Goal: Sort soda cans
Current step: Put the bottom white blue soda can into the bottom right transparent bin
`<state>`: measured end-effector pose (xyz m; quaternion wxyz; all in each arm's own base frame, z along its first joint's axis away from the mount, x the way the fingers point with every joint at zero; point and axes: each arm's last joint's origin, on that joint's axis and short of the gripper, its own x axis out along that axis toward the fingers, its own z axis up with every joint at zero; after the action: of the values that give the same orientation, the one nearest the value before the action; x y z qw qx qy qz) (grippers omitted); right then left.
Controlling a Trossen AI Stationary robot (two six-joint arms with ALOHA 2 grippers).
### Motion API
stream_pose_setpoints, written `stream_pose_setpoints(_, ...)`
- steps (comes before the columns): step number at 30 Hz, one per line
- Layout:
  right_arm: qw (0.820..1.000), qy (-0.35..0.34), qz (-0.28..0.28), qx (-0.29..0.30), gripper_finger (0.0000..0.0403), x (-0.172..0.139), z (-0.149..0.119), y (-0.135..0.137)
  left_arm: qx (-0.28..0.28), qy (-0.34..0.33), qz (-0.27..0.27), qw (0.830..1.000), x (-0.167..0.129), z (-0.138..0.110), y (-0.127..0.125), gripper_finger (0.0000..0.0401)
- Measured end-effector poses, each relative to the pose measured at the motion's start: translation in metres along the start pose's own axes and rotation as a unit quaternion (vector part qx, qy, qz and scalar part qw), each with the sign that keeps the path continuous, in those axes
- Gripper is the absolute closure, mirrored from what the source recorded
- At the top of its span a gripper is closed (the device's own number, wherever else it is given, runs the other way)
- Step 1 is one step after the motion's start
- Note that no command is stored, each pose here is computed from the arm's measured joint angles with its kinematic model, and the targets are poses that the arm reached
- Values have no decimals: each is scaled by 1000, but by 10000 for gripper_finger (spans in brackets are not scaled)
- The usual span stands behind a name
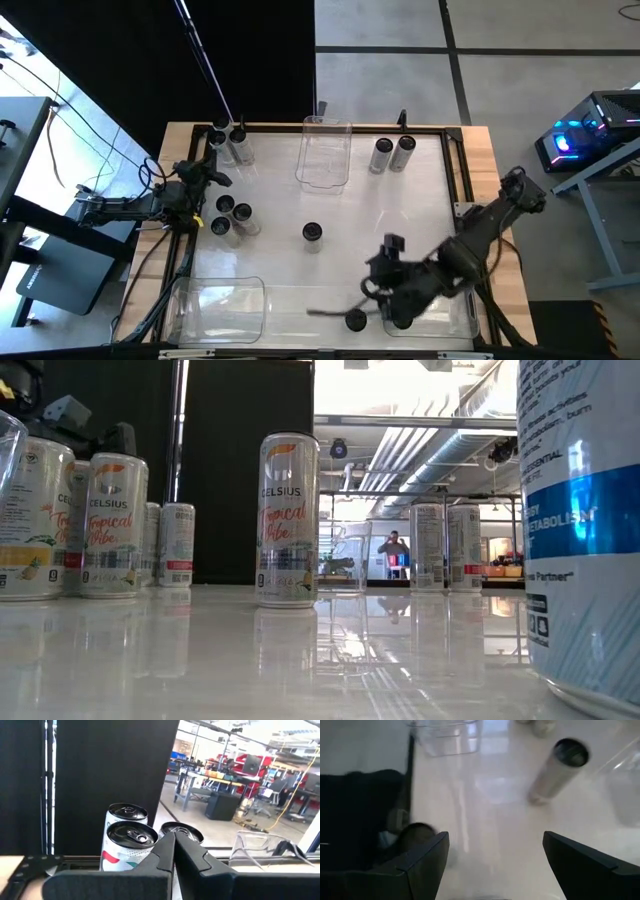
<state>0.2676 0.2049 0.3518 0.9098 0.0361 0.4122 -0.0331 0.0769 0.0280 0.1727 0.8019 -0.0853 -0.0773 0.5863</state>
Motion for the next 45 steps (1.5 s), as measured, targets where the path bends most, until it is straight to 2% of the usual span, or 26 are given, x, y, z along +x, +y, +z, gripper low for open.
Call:
stream_pose_setpoints(3,999,-22,18,17,85,6,-7,12,-11,0,0,1000,0,0,0,401)
stream_pose_setpoints(5,999,-45,8,10,85,13,-13,18,-13,0,0,1000,0,0,0,401)
stream_pose_setpoints(12,997,-73,24,17,85,33,-27,26,-13,0,0,1000,0,0,0,401)
stream_pose_setpoints(25,992,-117,46,8,85,37,-26,35,-13,0,0,1000,0,0,0,401)
stream_pose_setpoints(29,993,-89,72,-19,85,44,-28,43,-13,0,0,1000,0,0,0,401)
stream_pose_setpoints(33,990,-94,82,-64,85,44,-22,48,-12,0,1,1000,0,0,0,401)
stream_pose_setpoints(36,989,-66,93,-91,85,56,-29,53,-12,0,1,1000,0,0,0,401)
stream_pose_setpoints(45,991,-22,92,-94,85,92,-46,68,-13,0,1,1000,0,0,0,401)
